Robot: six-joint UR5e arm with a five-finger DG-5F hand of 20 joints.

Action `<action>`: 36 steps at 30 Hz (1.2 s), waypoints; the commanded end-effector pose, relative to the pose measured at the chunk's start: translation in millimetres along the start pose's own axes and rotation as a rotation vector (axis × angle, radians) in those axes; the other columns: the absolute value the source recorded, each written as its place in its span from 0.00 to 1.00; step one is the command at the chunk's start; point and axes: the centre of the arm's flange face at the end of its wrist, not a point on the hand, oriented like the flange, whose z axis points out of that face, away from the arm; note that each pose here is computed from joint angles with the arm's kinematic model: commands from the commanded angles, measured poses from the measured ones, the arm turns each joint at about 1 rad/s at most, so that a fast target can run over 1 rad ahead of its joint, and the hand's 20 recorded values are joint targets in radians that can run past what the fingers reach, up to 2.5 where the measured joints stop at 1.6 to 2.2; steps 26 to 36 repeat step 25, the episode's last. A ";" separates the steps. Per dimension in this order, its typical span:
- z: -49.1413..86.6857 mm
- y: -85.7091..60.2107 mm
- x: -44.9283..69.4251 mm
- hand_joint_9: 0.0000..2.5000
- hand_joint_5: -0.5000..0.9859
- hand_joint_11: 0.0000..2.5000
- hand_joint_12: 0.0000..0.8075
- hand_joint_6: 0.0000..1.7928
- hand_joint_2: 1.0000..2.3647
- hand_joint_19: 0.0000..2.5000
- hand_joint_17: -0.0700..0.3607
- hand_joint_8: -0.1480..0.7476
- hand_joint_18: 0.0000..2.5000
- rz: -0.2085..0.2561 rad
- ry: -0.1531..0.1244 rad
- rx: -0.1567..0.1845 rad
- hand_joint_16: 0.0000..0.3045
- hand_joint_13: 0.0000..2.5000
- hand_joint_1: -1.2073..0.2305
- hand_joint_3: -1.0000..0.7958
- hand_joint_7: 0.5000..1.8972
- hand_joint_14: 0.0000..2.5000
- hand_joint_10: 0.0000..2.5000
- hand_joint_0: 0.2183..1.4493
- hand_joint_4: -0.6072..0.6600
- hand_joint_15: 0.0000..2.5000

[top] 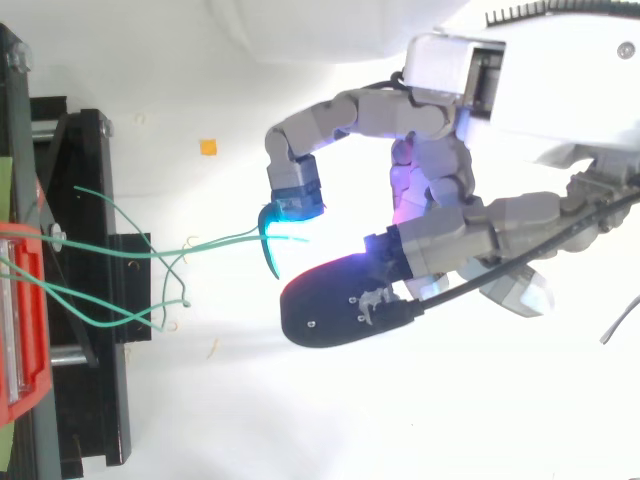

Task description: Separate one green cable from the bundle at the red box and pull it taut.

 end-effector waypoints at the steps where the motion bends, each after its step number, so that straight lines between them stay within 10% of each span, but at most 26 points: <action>1: 0.0 -0.2 -0.2 0.82 0.43 0.33 0.39 0.29 0.01 0.33 0.38 0.43 0.42 0.000 -0.001 0.001 0.14 0.57 0.37 0.47 0.64 0.01 0.01 0.42 0.52 0.29; 36: 0.0 -0.2 -0.2 0.82 0.43 0.33 0.39 0.29 0.01 0.33 0.38 0.44 0.41 0.000 -0.001 0.001 0.14 0.57 0.37 0.47 0.64 0.01 0.01 0.42 0.52 0.30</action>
